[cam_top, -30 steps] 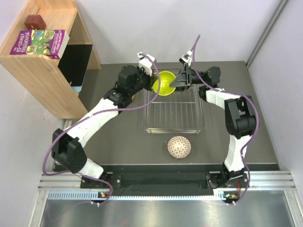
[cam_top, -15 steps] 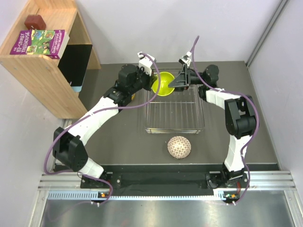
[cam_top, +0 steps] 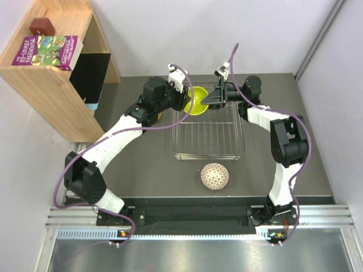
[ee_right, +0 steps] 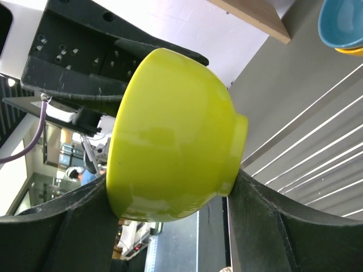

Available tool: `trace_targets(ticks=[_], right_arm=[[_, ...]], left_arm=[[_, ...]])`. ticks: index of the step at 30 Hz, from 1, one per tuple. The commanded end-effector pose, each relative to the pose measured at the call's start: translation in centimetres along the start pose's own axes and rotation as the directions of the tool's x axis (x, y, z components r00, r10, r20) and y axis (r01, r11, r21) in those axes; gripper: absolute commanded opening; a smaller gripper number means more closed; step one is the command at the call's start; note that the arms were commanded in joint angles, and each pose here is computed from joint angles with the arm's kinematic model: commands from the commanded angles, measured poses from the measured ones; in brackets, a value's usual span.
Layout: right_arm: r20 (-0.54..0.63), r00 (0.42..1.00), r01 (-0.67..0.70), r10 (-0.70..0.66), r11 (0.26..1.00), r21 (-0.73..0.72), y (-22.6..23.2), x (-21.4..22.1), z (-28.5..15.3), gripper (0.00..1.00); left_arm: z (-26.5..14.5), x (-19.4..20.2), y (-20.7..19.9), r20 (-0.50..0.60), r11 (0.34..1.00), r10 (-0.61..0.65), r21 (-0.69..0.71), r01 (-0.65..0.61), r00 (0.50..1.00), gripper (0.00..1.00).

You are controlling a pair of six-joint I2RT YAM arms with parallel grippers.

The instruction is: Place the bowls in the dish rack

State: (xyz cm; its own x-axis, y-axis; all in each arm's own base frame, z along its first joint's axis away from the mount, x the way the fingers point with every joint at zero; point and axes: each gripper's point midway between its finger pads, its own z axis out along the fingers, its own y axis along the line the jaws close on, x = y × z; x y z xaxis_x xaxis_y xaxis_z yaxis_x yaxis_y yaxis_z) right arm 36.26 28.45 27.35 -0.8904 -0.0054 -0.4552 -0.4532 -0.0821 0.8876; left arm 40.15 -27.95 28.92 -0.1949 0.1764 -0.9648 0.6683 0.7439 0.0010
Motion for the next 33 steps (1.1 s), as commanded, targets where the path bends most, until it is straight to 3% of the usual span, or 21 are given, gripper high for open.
trace_targets(ticks=[1, 6, 15, 22, 25, 26, 30, 33], right_arm=[[0.073, 0.986, 0.152, -0.152, 0.988, 0.005, 3.4, -1.8, 0.2, 0.0], [0.078, 0.985, 0.152, -0.153, 0.988, 0.026, 3.0, -1.9, 0.2, 0.0], [0.088, 0.984, 0.15, -0.156, 0.986, 0.077, 1.9, -2.2, 0.0, 0.0], [0.092, 0.985, 0.139, -0.149, 0.985, 0.104, 1.2, -2.2, 0.0, 0.0], [0.094, 0.985, 0.132, -0.146, 0.981, 0.14, 0.7, -2.4, -0.1, 0.0], [0.093, 0.985, 0.128, -0.144, 0.979, 0.158, 0.5, -2.4, -0.2, 0.0], [0.124, 0.974, 0.161, -0.191, 0.963, 0.215, 0.2, -3.6, -0.6, 0.0], [0.142, 0.965, 0.174, -0.22, 0.945, 0.277, 0.0, -4.6, -1.5, 0.0]], left_arm=[[-0.1, -0.6, -1.8, -0.009, 0.997, -0.007, 0.078, 0.007, 1.0, 0.48], [-0.3, -1.0, -2.0, -0.003, 0.996, -0.014, 0.089, 0.014, 1.0, 0.52], [-1.0, -3.1, 0.3, 0.033, 0.999, -0.013, -0.041, 0.015, 0.999, 0.8], [-1.4, -3.8, 1.8, 0.047, 0.993, -0.01, -0.116, 0.015, 0.999, 0.85], [-2.0, -4.7, 4.4, 0.071, 0.966, 0.01, -0.259, 0.008, 0.997, 0.98], [-2.6, -4.9, 6.1, 0.065, 0.937, 0.036, -0.348, -0.011, 0.997, 0.99], [-3.9, -5.4, 8.7, 0.016, 0.873, 0.111, -0.48, -0.09, 0.994, 0.99], [-4.6, -4.3, 10.2, -0.042, 0.845, 0.13, -0.518, -0.133, 0.991, 0.99]])
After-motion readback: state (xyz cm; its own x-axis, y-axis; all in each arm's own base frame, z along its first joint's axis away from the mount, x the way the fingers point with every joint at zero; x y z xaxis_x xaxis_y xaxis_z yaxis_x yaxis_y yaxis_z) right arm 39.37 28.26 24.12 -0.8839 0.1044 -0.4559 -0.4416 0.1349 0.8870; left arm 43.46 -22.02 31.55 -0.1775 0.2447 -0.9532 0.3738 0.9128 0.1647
